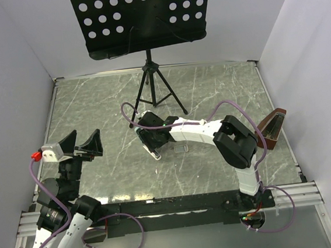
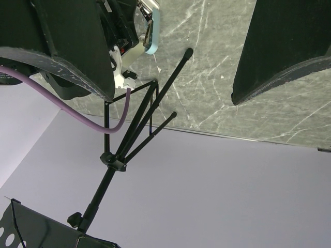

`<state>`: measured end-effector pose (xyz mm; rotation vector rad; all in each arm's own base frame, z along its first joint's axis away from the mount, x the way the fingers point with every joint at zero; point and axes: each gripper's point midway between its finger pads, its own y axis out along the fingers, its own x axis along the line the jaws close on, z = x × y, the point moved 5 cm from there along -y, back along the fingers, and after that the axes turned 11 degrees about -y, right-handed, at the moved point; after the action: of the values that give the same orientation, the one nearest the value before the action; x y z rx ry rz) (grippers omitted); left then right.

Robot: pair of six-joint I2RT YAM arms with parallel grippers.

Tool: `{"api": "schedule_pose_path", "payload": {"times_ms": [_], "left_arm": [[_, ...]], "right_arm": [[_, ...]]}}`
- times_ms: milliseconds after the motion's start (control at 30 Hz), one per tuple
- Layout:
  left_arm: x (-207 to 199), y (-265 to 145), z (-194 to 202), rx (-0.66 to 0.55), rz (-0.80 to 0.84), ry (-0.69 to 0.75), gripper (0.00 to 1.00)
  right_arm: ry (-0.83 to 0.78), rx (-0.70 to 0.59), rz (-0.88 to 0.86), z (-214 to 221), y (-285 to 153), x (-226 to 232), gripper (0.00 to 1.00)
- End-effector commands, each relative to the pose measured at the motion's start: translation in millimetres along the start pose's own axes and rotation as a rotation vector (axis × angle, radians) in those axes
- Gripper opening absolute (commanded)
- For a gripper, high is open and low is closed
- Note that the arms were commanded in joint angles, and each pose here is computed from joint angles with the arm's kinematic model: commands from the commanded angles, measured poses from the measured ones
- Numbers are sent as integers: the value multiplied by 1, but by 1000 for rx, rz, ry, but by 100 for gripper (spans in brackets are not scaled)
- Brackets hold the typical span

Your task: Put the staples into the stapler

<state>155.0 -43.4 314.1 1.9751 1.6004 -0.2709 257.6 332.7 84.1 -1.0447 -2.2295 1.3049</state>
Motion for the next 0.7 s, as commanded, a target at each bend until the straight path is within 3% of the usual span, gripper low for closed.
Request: {"api": "schedule_pose_path", "payload": {"times_ms": [0,467,667], "left_arm": [[-4,0,-4,-13,24,5,100],[-5,2,-3,-5,29,9,99],[-6,2,-1,8,42,15,99]], "right_arm": [[3,26,2,10,-6,-3,65],[11,-1,-15,10,-27,-4,64],[21,-122,-63,0,-50,0,64]]}}
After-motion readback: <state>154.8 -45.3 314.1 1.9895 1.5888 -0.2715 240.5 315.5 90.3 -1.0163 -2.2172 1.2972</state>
